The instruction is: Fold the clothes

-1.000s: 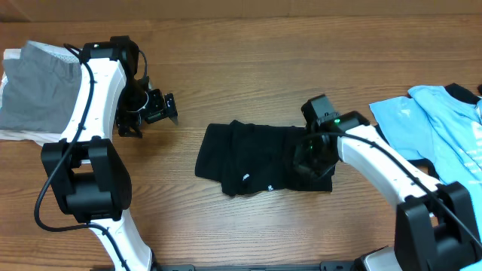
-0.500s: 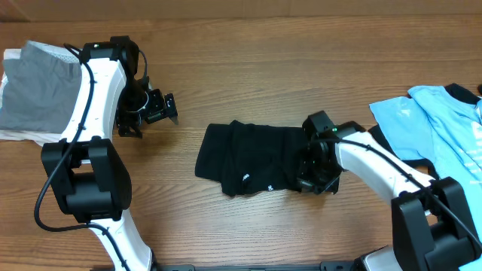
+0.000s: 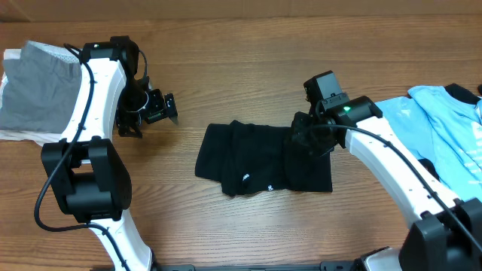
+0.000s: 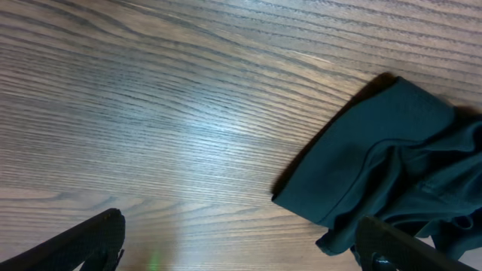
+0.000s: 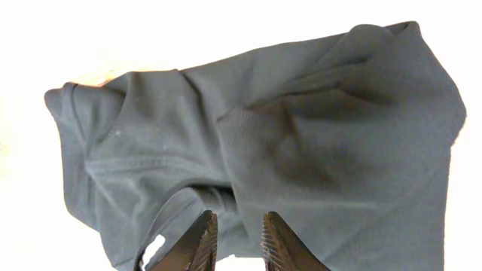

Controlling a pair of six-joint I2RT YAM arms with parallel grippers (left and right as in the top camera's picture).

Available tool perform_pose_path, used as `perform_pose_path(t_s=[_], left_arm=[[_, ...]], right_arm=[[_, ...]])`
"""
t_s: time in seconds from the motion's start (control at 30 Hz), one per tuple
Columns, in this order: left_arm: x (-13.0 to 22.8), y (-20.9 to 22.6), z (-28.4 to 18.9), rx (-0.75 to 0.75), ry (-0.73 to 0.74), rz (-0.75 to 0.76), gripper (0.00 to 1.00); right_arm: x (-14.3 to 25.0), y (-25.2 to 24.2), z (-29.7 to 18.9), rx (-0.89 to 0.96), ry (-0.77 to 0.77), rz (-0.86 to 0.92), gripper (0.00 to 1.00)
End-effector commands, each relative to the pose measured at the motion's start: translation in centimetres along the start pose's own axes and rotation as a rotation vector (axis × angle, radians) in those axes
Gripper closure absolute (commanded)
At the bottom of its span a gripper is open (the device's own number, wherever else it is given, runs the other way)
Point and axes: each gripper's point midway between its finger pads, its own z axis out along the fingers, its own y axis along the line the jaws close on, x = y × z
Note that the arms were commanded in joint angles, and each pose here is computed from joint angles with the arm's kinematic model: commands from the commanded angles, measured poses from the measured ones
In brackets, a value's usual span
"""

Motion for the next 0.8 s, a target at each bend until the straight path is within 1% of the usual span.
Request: perform_pose_path(t_s=[0.0, 0.07, 0.2, 0.33, 0.5, 0.63, 0.67, 0.77], left_arm=[[-0.5, -0.6, -0.6, 0.019, -0.029, 0.015, 0.0], [-0.6, -0.6, -0.6, 0.02, -0.029, 0.015, 0.0], [-0.5, -0.6, -0.6, 0.019, -0.026, 0.014, 0.0], [-0.5, -0.6, -0.6, 0.019, -0.026, 0.014, 0.0], [-0.4, -0.6, -0.6, 0.018, -0.023, 0.014, 0.0], [-0.2, -0.6, -0.6, 0.016, -0.017, 0.013, 0.0], [-0.2, -0.5, -0.6, 0.016, -0.017, 0.013, 0.0], [-0.3, -0.6, -0.6, 0.017, -0.02, 0.013, 0.0]], right_arm=[[-0.4, -0.5, 2.0, 0.034, 0.025, -0.004, 0.77], [-0.4, -0.7, 3.2, 0.043, 0.046, 0.0, 0.77], [-0.5, -0.5, 5.8, 0.034, 0.084, 0.005, 0.82], [-2.1, 0.1, 7.4, 0.007, 0.039, -0.004, 0.84], [-4.5, 1.6, 7.5, -0.049, -0.056, -0.023, 0.83], [-4.6, 1.7, 6.8, -0.038, -0.05, -0.021, 0.83], [-4.6, 1.6, 6.5, -0.025, -0.044, -0.019, 0.83], [-4.7, 1.2, 4.6, 0.037, -0.029, -0.011, 0.91]])
